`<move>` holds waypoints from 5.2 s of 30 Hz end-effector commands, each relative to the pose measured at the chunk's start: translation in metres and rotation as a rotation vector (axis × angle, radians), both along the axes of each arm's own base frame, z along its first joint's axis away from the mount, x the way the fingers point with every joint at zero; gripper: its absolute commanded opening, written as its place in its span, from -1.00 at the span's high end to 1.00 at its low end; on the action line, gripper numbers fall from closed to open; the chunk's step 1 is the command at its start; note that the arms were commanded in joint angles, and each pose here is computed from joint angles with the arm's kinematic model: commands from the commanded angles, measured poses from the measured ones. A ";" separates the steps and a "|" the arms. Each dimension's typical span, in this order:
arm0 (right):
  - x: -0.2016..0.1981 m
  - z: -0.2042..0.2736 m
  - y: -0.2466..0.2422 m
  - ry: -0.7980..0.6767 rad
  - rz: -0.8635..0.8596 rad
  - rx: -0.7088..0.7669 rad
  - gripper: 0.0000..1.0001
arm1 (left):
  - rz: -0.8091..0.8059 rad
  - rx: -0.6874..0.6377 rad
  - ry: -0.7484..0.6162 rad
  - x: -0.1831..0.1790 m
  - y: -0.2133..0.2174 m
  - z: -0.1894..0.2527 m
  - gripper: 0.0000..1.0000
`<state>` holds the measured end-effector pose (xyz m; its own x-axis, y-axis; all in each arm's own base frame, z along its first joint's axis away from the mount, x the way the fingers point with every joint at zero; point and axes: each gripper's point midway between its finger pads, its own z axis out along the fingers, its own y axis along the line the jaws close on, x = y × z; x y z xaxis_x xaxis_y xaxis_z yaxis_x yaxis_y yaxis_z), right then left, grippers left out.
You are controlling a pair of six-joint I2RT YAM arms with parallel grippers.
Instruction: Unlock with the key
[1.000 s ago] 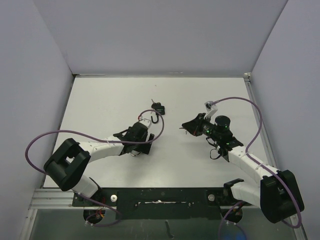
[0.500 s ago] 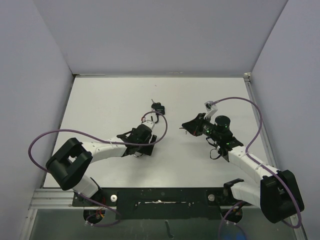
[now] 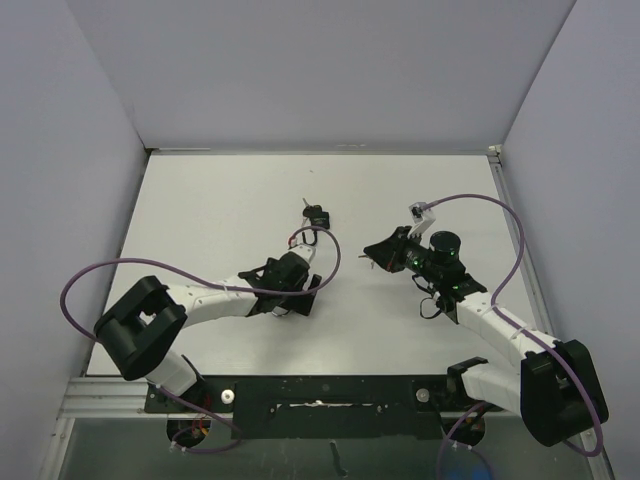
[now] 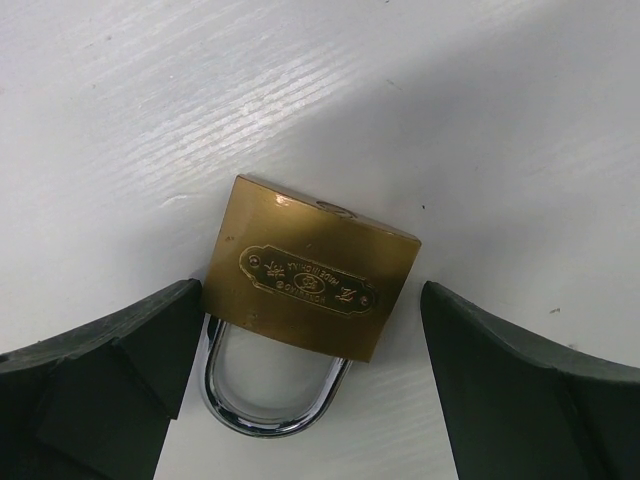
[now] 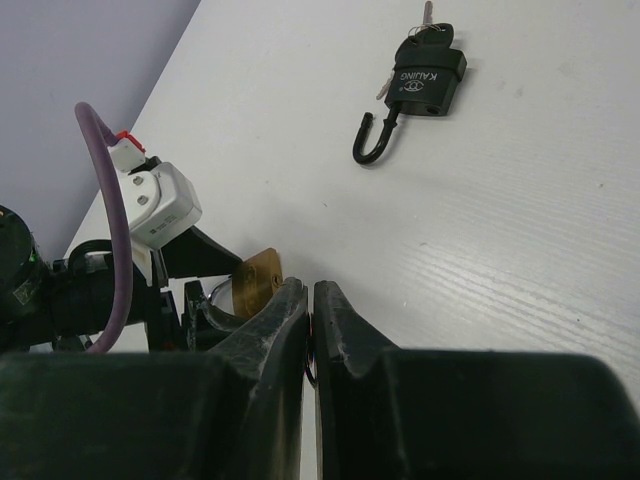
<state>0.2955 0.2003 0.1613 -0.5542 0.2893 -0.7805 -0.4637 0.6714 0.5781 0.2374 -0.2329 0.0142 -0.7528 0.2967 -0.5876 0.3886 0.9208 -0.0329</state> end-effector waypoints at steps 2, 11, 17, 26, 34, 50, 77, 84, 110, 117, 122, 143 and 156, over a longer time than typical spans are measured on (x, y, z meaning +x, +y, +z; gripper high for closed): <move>0.004 0.024 0.001 -0.090 0.005 0.028 1.00 | -0.054 -0.045 0.135 -0.030 -0.017 -0.016 -0.73; 0.006 0.023 0.001 -0.089 0.007 0.024 1.00 | -0.070 -0.053 0.138 -0.039 -0.023 -0.015 -0.67; 0.007 0.023 0.002 -0.087 0.011 0.025 1.00 | -0.068 -0.045 0.133 -0.038 -0.026 -0.019 -0.63; 0.005 0.023 0.001 -0.090 0.009 0.022 1.00 | -0.061 -0.007 0.122 -0.030 -0.027 -0.025 -0.62; 0.005 0.022 0.000 -0.088 0.007 0.020 1.00 | -0.060 0.000 0.141 -0.036 -0.023 -0.028 -0.31; 0.003 0.022 0.000 -0.087 0.008 0.027 1.00 | -0.076 -0.041 0.146 -0.044 -0.028 -0.023 -0.41; 0.001 0.022 -0.002 -0.089 0.006 0.024 1.00 | -0.118 -0.002 0.150 -0.040 -0.031 -0.038 -0.78; 0.002 0.023 -0.001 -0.092 0.006 0.023 1.00 | -0.097 0.018 0.150 -0.038 -0.024 -0.039 -0.85; 0.003 0.022 0.001 -0.089 0.013 0.034 1.00 | -0.038 0.052 0.188 -0.070 -0.010 -0.030 -0.83; 0.001 0.023 0.001 -0.091 0.017 0.040 1.00 | -0.028 0.105 0.165 -0.063 -0.004 -0.033 -0.85; -0.001 0.025 -0.001 -0.097 0.012 0.036 1.00 | -0.028 0.131 0.159 -0.056 -0.003 -0.037 -0.86; 0.000 0.023 -0.001 -0.090 0.011 0.030 1.00 | 0.001 0.109 0.167 -0.043 0.006 -0.039 -0.87; 0.001 0.022 -0.001 -0.088 0.012 0.031 1.00 | -0.028 0.108 0.173 -0.046 0.004 -0.045 -0.74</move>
